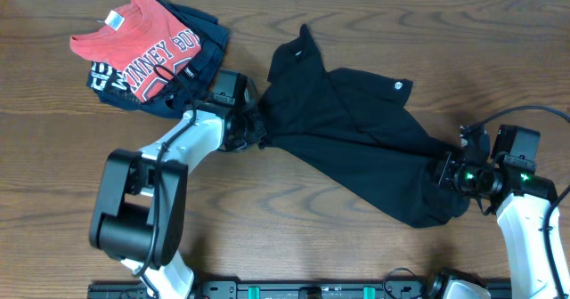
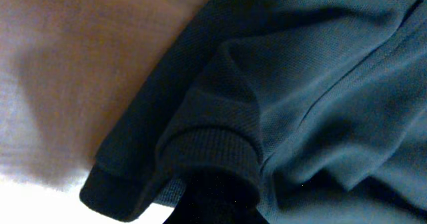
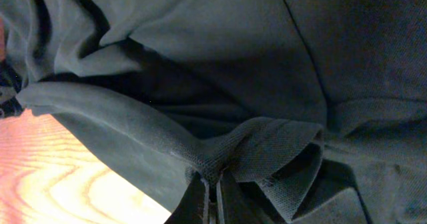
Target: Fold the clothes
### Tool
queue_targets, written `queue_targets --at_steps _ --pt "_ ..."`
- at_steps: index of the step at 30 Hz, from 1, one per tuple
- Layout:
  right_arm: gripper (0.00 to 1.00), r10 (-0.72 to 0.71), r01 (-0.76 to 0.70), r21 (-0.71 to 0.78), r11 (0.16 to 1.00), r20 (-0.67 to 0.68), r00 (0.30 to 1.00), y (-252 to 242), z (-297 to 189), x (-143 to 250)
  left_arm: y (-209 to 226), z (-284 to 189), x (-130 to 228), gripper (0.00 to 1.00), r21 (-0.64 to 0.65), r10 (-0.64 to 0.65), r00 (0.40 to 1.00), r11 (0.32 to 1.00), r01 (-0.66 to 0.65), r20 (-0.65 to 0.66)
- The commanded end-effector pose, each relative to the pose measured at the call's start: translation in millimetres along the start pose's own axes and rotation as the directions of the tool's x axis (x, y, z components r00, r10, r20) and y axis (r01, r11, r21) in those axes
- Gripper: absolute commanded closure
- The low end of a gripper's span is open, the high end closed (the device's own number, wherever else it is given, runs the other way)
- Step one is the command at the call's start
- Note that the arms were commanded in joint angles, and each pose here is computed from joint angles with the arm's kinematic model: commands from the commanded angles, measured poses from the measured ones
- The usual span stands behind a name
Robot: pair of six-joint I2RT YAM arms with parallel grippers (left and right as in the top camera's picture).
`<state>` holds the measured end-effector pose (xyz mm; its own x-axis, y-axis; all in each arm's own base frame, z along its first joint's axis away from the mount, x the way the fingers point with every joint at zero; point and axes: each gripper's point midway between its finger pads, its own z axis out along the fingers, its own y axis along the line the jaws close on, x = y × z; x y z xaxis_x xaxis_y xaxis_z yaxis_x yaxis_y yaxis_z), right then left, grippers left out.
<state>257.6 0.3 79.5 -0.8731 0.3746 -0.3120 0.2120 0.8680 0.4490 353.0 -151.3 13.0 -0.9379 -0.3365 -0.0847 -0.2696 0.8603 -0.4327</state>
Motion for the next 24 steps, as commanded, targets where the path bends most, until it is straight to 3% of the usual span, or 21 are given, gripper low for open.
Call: queue_targets --at_steps 1,5,9,15,24 --pt "0.99 -0.019 0.020 -0.018 1.000 0.042 0.999 8 -7 -14 -26 -37 -11 0.94 0.065 0.052 0.997 0.996 -0.056 0.056" --pt "0.99 -0.013 0.014 -0.010 1.000 0.087 0.996 10 -20 -28 -15 -90 -24 0.94 -0.063 0.089 0.978 0.995 -0.078 0.187" --pt "0.99 0.065 -0.075 0.038 0.996 0.228 0.971 4 -56 -63 -13 -176 -39 0.94 -0.189 0.190 0.897 0.974 -0.122 0.399" --pt "0.99 0.106 -0.113 -0.004 0.994 0.375 0.921 20 -117 -101 -53 -297 -24 0.94 -0.081 0.234 0.711 0.967 -0.243 0.663" --pt "0.99 0.076 -0.094 0.009 0.996 0.520 0.851 56 -222 -124 -98 -410 29 0.94 0.006 0.246 0.473 0.883 -0.470 0.846"
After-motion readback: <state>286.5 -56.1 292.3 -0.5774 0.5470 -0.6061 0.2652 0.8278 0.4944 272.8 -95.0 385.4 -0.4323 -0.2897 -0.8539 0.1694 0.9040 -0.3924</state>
